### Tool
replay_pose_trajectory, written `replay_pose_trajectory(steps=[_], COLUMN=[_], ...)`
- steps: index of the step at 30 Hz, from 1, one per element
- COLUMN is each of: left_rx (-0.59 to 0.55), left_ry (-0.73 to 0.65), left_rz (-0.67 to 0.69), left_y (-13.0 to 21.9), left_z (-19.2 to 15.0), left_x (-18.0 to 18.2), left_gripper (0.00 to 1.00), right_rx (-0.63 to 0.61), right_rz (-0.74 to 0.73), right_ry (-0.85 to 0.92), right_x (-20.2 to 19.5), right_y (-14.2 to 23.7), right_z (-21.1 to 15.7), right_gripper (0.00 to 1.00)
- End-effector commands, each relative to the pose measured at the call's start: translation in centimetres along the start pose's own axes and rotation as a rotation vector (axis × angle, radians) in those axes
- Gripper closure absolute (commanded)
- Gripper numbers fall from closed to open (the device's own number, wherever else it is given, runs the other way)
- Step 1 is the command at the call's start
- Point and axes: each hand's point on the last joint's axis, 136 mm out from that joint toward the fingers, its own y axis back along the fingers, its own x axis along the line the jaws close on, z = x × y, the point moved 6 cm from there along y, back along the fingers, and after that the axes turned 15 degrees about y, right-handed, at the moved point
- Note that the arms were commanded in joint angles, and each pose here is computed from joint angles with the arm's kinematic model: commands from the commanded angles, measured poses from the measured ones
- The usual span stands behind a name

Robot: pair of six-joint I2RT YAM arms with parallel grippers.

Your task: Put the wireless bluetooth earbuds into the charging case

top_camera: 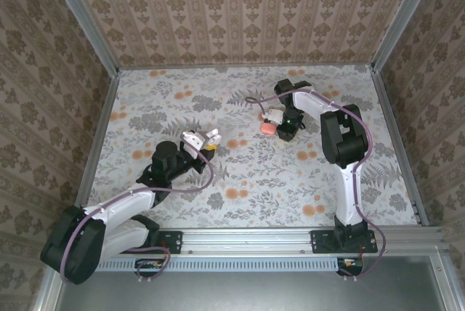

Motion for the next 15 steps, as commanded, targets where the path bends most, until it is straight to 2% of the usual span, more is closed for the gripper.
replay_pose_trajectory(steps=[1, 7, 15], left_rx=[-0.047, -0.037, -0.044], left_ry=[-0.01, 0.003, 0.04], left_rz=[-0.024, -0.038, -0.07], left_y=[-0.2, -0.5, -1.1], left_z=[1.9, 1.6, 1.4], left_x=[-0.3, -0.3, -0.5], left_gripper=[0.94, 0.94, 0.94], right_rx=[-0.004, -0.106, -0.376], right_rz=[-0.03, -0.063, -0.147], right_ry=[-0.018, -0.058, -0.148], right_x=[-0.1, 0.2, 1.6], right_y=[0.5, 2.0, 5.2], right_z=[-0.4, -0.2, 0.1], right_gripper=[0.78, 0.81, 0.81])
